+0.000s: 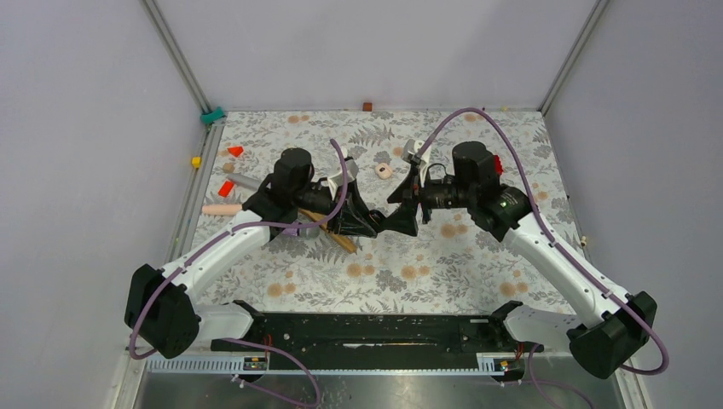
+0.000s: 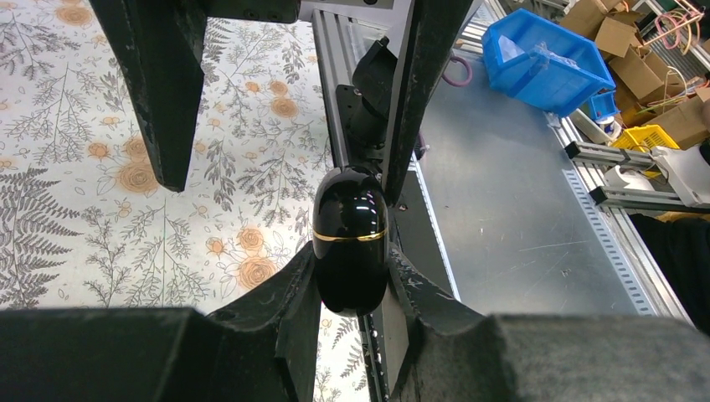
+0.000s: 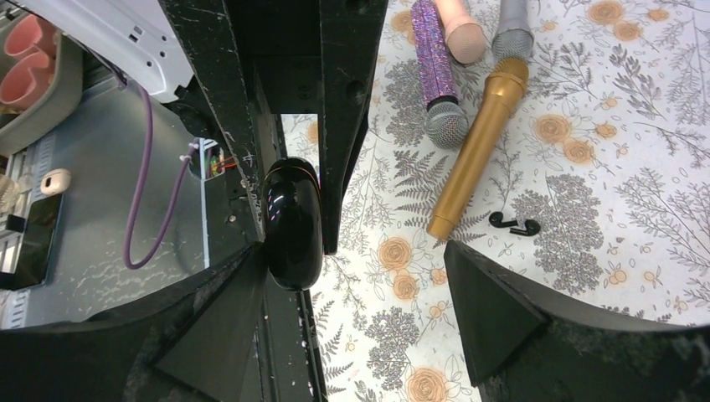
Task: Insert the wireless bluetooth earbuds into the charging case
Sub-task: Open the charging case.
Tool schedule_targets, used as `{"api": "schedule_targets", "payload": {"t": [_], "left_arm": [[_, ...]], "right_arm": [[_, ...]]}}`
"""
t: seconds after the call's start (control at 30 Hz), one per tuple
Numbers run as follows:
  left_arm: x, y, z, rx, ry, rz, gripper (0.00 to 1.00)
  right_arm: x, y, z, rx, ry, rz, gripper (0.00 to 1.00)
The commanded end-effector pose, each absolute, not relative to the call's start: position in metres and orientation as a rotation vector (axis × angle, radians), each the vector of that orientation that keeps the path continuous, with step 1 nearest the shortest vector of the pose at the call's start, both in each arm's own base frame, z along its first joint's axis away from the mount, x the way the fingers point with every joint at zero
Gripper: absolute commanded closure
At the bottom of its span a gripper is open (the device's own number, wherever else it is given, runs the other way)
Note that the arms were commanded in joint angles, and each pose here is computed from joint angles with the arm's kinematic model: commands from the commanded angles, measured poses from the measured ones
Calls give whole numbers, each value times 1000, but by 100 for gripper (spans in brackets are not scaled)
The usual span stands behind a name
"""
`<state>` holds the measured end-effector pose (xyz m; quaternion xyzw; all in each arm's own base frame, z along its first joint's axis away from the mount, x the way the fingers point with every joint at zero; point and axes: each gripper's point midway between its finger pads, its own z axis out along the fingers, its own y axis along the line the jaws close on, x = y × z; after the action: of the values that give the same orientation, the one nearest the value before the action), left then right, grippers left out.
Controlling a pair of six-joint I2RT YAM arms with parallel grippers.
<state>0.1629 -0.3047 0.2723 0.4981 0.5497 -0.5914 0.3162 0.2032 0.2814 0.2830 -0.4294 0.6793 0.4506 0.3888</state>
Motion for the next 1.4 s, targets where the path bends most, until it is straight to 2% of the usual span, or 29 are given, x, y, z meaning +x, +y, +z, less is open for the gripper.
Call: {"api": "schedule_targets", "payload": {"t": [0.0, 0.23, 0.5, 0.6, 0.83, 1.07, 1.17, 1.37], "left_arm": [[151, -303, 288, 1379, 1319, -1572, 100], [151, -303, 287, 1379, 1320, -1574, 100], [150, -303, 287, 1381, 1319, -1576, 100], [149, -301, 290, 1399, 1302, -1554, 100], [148, -283, 297, 1490, 1274, -1389, 100], [162, -243, 295, 1523, 1330, -1155, 100], [169, -224, 288, 1535, 1358, -1086, 100], [153, -199, 260, 1594, 1422, -1167, 100]], "right_arm": [[224, 272, 307, -1035, 1659, 972, 16], [235, 255, 322, -975, 1624, 856, 15], [204, 254, 344, -1041, 1537, 954, 9], [212, 247, 351, -989, 1541, 895, 2], [259, 234, 349, -782, 1695, 781, 2], [300, 248, 309, -700, 1902, 774, 5], [316, 257, 281, -683, 1993, 779, 10], [341, 280, 212, -692, 2213, 825, 15]]}}
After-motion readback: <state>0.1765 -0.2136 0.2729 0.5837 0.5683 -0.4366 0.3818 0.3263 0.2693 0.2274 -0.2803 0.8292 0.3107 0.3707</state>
